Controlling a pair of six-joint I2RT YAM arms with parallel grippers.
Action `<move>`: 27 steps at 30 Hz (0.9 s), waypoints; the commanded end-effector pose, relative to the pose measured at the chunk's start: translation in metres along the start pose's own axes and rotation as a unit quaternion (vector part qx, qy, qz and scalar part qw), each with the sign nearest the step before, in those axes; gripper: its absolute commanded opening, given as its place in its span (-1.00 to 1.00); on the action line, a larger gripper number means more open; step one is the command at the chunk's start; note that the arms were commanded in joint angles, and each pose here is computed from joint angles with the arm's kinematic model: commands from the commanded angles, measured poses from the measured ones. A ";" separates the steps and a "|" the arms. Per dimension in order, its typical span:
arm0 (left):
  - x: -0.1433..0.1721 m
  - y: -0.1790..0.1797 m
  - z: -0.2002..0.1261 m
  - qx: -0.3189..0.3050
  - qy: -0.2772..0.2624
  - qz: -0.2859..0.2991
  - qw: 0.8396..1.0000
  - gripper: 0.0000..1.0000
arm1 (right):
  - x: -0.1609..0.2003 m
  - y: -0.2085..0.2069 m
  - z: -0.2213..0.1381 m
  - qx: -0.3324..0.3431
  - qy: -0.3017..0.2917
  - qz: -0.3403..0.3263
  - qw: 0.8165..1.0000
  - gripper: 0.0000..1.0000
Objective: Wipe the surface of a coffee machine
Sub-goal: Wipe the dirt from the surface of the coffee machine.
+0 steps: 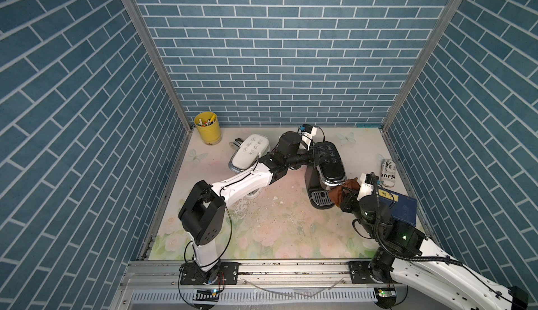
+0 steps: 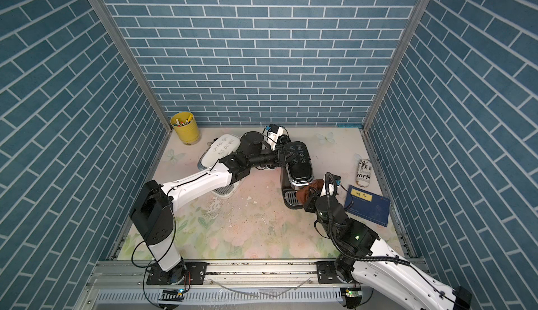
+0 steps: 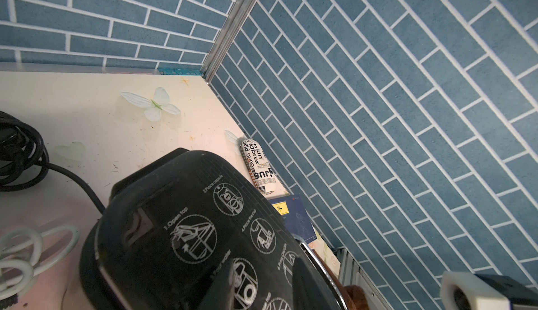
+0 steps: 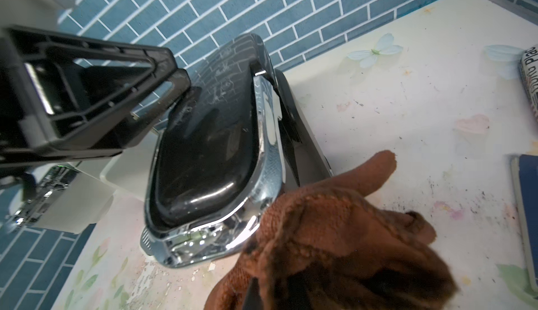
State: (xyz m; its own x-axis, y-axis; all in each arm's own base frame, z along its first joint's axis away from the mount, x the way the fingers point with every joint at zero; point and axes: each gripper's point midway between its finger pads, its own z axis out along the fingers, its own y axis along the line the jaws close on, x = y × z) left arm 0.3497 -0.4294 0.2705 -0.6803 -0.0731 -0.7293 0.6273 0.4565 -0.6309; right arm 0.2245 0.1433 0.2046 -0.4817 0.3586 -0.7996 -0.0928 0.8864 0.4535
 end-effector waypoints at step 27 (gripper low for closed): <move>0.067 0.045 0.014 -0.058 0.095 -0.053 0.992 -0.30 | 0.061 -0.036 0.083 -0.032 0.060 0.128 0.989 -1.00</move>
State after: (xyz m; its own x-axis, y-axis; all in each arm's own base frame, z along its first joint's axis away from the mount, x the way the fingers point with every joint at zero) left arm 0.3509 -0.4307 0.2703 -0.6851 -0.0832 -0.7237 0.6216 0.4513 -0.6403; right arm 0.2612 0.1376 0.0938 -0.5879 0.5165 -0.6226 0.0683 0.7986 0.5980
